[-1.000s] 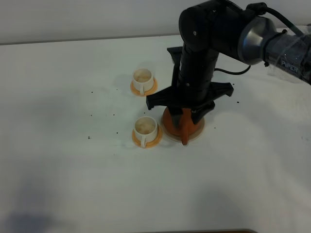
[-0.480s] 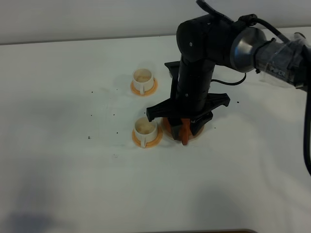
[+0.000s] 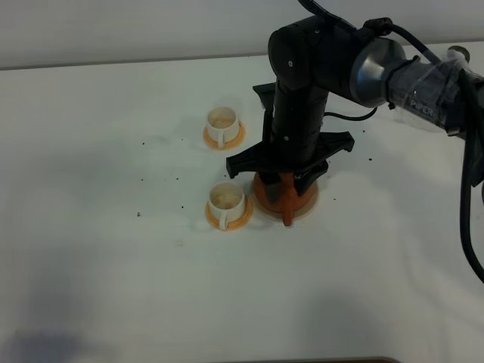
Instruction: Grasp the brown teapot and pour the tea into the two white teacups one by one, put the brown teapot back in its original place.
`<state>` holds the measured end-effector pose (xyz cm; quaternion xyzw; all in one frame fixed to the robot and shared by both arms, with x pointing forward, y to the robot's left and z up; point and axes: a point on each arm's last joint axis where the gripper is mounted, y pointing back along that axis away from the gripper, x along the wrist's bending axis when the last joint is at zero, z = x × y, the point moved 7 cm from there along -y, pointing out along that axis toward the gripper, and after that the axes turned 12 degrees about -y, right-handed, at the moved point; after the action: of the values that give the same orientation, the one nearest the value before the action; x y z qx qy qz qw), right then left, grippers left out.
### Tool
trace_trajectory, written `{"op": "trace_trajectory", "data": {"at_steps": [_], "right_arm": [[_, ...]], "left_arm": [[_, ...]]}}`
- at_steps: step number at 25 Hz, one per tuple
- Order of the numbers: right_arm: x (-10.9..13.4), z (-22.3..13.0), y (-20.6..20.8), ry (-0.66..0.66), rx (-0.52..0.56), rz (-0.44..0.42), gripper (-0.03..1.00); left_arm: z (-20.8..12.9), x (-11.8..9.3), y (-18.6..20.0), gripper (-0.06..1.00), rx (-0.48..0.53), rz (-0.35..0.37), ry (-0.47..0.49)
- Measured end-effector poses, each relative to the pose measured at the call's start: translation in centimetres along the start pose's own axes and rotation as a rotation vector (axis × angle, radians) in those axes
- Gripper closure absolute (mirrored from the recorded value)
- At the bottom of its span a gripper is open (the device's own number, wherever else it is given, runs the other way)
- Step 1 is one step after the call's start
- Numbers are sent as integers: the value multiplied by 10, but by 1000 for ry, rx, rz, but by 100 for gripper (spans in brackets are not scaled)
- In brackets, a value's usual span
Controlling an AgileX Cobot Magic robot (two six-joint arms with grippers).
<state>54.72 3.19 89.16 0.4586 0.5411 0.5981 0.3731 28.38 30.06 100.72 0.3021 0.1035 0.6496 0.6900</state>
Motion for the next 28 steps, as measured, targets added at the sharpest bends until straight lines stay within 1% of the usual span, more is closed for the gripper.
{"op": "trace_trajectory", "data": {"at_steps": [8,18,23,28], "right_arm": [[-2,-2,-16,-23,40,-14,59],[-3,-2,-18,-33,44,-22,61],[-5,-4,-25,-44,67,-34,61],[-7,-3,-26,-77,63,-44,61]], "left_arm": [[0,0,0,70,-2,1,0],[0,1,0,70,-2,4,-1],[0,1,0,70,-2,4,-1],[1,1,0,70,-3,4,-1]]}}
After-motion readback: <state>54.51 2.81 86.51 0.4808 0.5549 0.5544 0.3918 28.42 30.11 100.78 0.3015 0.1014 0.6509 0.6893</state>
